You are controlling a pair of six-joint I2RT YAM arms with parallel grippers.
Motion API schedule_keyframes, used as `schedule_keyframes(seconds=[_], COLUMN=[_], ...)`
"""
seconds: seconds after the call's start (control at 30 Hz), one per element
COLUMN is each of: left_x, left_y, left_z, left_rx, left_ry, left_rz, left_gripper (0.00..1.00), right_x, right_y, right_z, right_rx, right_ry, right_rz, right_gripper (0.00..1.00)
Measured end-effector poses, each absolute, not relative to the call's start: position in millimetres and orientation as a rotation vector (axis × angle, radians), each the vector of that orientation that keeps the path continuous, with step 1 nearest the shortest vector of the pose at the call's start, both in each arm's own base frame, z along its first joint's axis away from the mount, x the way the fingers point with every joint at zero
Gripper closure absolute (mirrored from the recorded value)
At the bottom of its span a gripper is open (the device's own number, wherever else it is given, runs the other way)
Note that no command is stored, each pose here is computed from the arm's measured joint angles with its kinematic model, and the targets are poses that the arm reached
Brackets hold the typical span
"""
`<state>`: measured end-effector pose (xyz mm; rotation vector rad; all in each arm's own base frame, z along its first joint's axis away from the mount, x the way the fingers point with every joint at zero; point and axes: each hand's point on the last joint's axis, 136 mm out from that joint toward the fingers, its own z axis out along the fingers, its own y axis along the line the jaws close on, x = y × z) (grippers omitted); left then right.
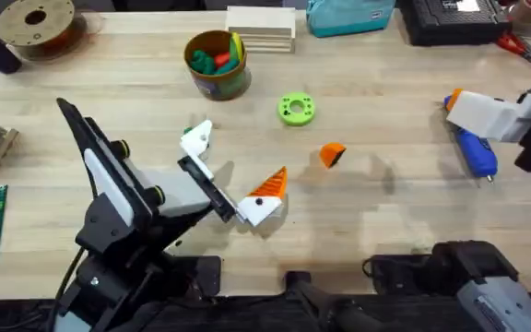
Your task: Pick up the gripper from the table and insert it into the empty holder that is missing its gripper. Then pick up a screw, insert it into the mounting hole, and use the screwdriver to tighten it. Finally, clean up the table by picking up the vegetable and placing it into the bucket.
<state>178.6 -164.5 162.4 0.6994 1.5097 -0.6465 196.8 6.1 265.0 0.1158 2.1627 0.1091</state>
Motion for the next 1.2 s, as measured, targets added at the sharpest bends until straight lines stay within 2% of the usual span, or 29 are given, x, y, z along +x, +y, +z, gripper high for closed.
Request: schedule_keyframes(seconds=[0.77,1.0,1.2], left_x=[179,179,180], left_y=[-164,-164,-164], left_z=[162,162,162], left_rx=[0.694,0.693,0.691], left_ry=[1.512,1.513,1.513], left_rz=[-0.645,-0.643,-0.642], left_gripper=[0.014,0.014,0.014], right_x=[194,195,197], right_y=[22,61,105], right_z=[263,218,175], right_rx=[0.081,-0.099,-0.372], right_ry=[2.181,2.456,2.676], right_rz=[0.22,0.403,0.458], right_gripper=[0.051,0.05,0.05])
